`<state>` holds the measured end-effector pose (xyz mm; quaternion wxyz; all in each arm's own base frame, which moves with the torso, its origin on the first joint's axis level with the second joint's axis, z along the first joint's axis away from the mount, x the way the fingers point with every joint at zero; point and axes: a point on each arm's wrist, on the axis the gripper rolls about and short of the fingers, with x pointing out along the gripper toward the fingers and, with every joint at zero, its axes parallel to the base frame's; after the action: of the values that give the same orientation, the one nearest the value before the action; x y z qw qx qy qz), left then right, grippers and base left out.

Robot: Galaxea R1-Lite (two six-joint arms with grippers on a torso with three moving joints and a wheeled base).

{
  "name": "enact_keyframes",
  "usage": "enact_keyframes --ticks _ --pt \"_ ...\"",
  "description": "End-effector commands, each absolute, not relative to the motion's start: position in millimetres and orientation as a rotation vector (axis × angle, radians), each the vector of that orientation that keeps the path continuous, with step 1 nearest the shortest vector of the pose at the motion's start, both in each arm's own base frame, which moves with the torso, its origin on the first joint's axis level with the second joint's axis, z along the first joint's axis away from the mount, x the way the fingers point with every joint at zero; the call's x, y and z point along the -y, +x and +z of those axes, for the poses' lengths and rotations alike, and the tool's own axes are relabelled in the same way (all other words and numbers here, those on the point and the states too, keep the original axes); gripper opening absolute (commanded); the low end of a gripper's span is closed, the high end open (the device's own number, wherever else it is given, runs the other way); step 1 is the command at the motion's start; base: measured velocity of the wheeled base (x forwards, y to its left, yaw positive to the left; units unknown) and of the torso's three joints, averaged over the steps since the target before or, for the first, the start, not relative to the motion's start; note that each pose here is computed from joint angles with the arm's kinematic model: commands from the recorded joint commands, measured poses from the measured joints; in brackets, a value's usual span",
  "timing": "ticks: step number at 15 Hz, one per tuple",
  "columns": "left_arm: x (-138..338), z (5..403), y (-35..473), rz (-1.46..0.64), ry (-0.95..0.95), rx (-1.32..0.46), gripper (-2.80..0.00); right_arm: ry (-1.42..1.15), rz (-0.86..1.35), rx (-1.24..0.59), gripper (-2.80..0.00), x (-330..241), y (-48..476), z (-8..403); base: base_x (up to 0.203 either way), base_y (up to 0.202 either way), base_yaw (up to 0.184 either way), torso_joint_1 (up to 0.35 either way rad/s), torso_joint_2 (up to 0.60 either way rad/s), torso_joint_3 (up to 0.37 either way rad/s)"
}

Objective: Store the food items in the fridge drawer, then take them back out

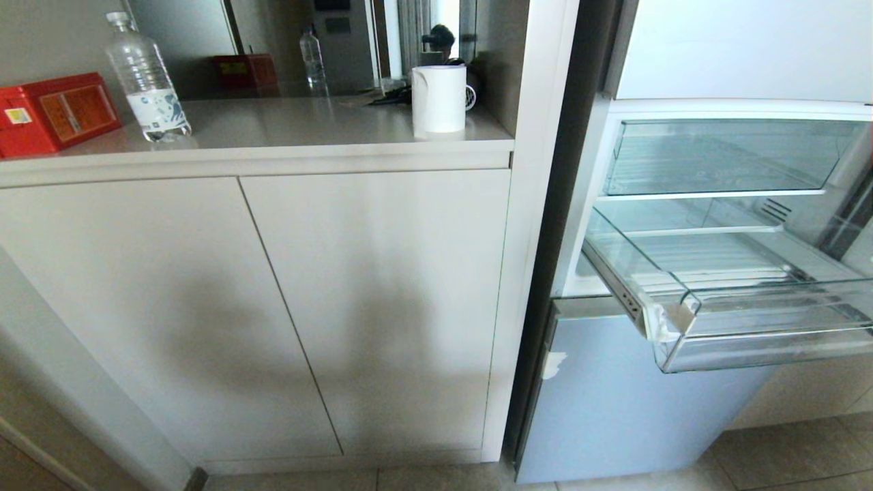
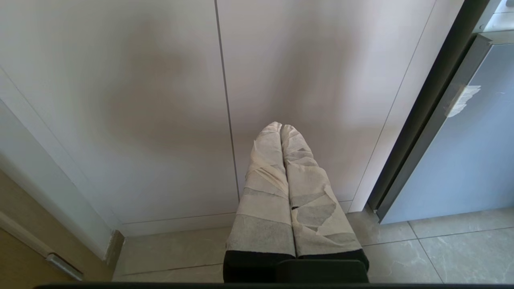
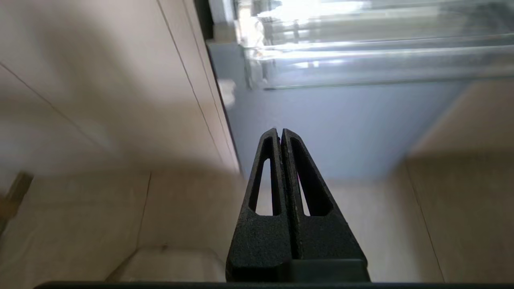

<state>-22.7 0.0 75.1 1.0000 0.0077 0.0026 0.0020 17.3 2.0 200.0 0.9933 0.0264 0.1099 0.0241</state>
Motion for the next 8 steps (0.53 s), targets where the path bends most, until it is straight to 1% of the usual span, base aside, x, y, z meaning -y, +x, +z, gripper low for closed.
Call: enact_keyframes --ticks 1,3,7,8 --pt "0.1 75.1 -22.6 0.004 0.015 -0.007 -2.8 0.003 0.078 -0.004 -2.8 -7.5 -10.4 164.6 0.0 0.0 0.0 0.0 0.0 0.0" --pt "0.0 75.2 -22.6 0.005 0.015 -0.007 -2.8 -0.01 0.086 -0.008 -2.8 -7.0 -6.2 145.6 0.0 0.0 0.0 0.0 0.0 0.0" --pt "0.0 75.1 -22.7 0.005 0.015 -0.005 -2.8 -0.097 0.034 -0.178 -2.8 -3.0 0.5 94.2 0.0 0.0 0.0 0.0 0.0 0.0" --pt "0.0 75.1 -22.6 0.005 0.015 -0.007 -2.8 -0.114 0.039 -0.203 -2.8 -2.2 -0.1 87.5 0.0 0.0 0.0 0.0 0.0 0.0"
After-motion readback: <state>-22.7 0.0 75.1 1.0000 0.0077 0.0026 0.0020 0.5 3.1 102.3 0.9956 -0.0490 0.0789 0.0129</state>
